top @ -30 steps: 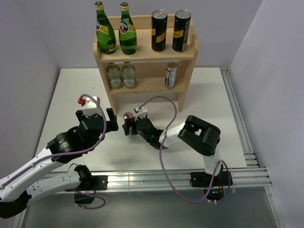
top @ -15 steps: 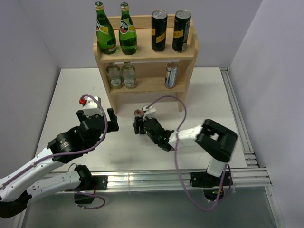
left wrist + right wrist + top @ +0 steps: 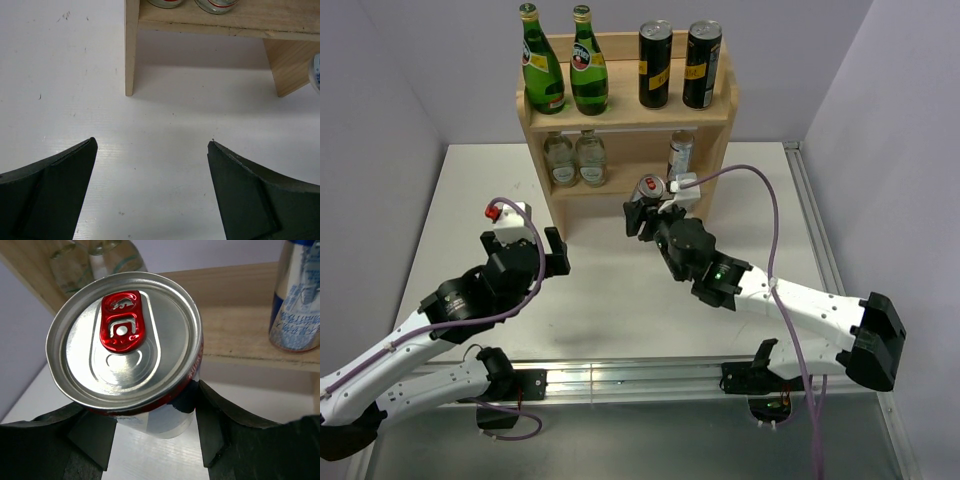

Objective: Place and organize the beverage onto the shelf

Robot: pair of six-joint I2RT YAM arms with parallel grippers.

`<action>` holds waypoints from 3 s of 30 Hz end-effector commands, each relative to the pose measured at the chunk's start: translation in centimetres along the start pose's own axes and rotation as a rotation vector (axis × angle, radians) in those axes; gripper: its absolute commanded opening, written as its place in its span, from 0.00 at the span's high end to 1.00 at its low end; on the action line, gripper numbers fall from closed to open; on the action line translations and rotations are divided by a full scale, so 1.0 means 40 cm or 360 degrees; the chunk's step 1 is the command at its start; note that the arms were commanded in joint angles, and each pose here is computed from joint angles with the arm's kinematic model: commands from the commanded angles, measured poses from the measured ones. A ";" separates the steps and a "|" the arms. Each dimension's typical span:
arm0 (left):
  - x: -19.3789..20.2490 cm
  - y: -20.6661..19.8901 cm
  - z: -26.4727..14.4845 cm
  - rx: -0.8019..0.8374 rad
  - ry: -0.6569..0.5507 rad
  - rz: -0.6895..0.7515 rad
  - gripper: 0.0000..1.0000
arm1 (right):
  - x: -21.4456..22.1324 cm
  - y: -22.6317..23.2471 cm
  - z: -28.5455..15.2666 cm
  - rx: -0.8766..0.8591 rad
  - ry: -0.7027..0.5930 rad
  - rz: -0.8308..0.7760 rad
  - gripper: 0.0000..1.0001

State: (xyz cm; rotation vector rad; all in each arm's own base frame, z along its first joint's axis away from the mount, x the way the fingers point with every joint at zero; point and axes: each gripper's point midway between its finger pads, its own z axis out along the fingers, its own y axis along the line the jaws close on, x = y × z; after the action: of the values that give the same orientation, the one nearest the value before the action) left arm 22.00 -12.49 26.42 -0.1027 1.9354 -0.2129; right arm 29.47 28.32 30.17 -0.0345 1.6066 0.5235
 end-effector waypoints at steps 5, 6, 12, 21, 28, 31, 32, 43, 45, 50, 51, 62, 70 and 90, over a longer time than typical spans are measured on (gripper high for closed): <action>-0.014 -0.005 -0.008 0.0044 -0.0028 -0.0043 0.01 | -0.093 -0.054 0.096 0.0142 -0.0094 -0.0082 1.00; -0.016 -0.005 -0.010 0.0050 -0.0033 -0.0050 0.01 | -0.118 -0.075 0.114 0.0181 -0.0129 -0.0073 1.00; -0.017 -0.006 -0.013 0.0062 -0.0034 -0.0052 0.01 | -0.160 -0.120 0.202 0.0267 -0.0160 -0.0122 1.00; -0.019 -0.004 -0.015 0.0061 -0.0041 -0.0062 0.01 | -0.171 -0.166 0.278 0.0377 -0.0160 -0.0194 1.00; -0.017 -0.004 -0.014 0.0063 -0.0035 -0.0056 0.01 | -0.155 -0.225 0.275 0.0510 -0.0142 -0.0203 1.00; -0.016 -0.005 -0.014 0.0062 -0.0034 -0.0054 0.01 | -0.154 -0.253 0.264 0.0567 -0.0147 -0.0201 1.00; -0.016 -0.006 -0.013 0.0064 -0.0032 -0.0054 0.01 | -0.148 -0.260 0.260 0.0579 -0.0139 -0.0204 1.00; -0.016 -0.004 -0.014 0.0060 -0.0035 -0.0057 0.01 | -0.112 -0.296 0.261 0.0640 -0.0092 -0.0200 1.00; -0.017 -0.005 -0.014 0.0063 -0.0035 -0.0058 0.01 | -0.097 -0.299 0.265 0.0652 -0.0069 -0.0212 0.99; -0.015 -0.005 -0.012 0.0058 -0.0032 -0.0051 0.01 | -0.076 -0.304 0.269 0.0660 -0.0034 -0.0212 0.34; -0.014 -0.004 -0.012 0.0057 -0.0030 -0.0049 0.01 | -0.075 -0.304 0.269 0.0661 -0.0032 -0.0211 0.31; -0.017 -0.003 -0.013 0.0058 -0.0036 -0.0052 0.01 | -0.065 -0.294 0.268 0.0624 -0.0005 -0.0187 0.17; -0.017 -0.005 -0.012 0.0054 -0.0036 -0.0050 0.01 | -0.039 -0.281 0.255 0.0567 0.0041 -0.0152 0.10; -0.018 -0.003 -0.011 0.0047 -0.0038 -0.0050 0.01 | 0.005 -0.153 -0.133 0.0337 0.0103 0.0138 0.00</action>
State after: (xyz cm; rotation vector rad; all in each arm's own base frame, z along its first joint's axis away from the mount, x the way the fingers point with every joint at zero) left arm 21.67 -12.33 26.78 -0.1076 1.9244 -0.2458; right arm 28.35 23.44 26.09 0.0603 1.7662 0.4231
